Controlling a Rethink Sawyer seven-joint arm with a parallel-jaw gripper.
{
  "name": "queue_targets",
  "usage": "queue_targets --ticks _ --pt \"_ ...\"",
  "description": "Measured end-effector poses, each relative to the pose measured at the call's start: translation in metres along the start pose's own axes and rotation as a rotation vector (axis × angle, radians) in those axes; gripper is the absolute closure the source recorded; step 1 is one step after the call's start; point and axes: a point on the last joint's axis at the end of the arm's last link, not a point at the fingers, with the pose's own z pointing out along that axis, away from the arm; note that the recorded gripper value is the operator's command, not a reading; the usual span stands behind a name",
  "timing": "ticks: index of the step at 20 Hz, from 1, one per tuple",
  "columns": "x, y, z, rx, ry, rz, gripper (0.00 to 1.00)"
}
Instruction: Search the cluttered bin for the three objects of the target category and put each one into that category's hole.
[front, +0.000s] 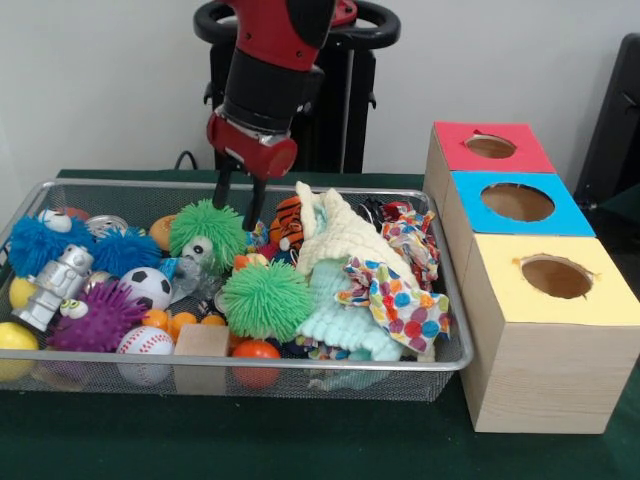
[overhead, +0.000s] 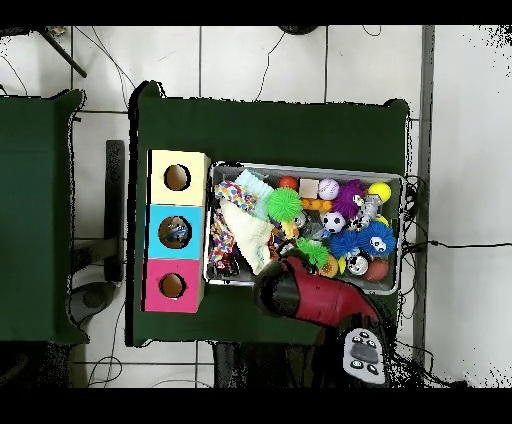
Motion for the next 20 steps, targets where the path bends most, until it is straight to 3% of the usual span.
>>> queue_targets --ticks 4,6,10,12,20 --pt "-0.006 -0.001 0.011 0.007 -0.036 0.125 0.0" --pt "-0.01 -0.004 0.014 0.039 -0.05 0.219 0.0" --pt "-0.012 0.0 0.008 0.086 -0.071 0.315 0.0" --pt "-0.009 0.012 -0.005 0.133 -0.076 0.378 0.0" --pt "-0.007 0.047 -0.045 0.254 -0.032 0.467 0.0"
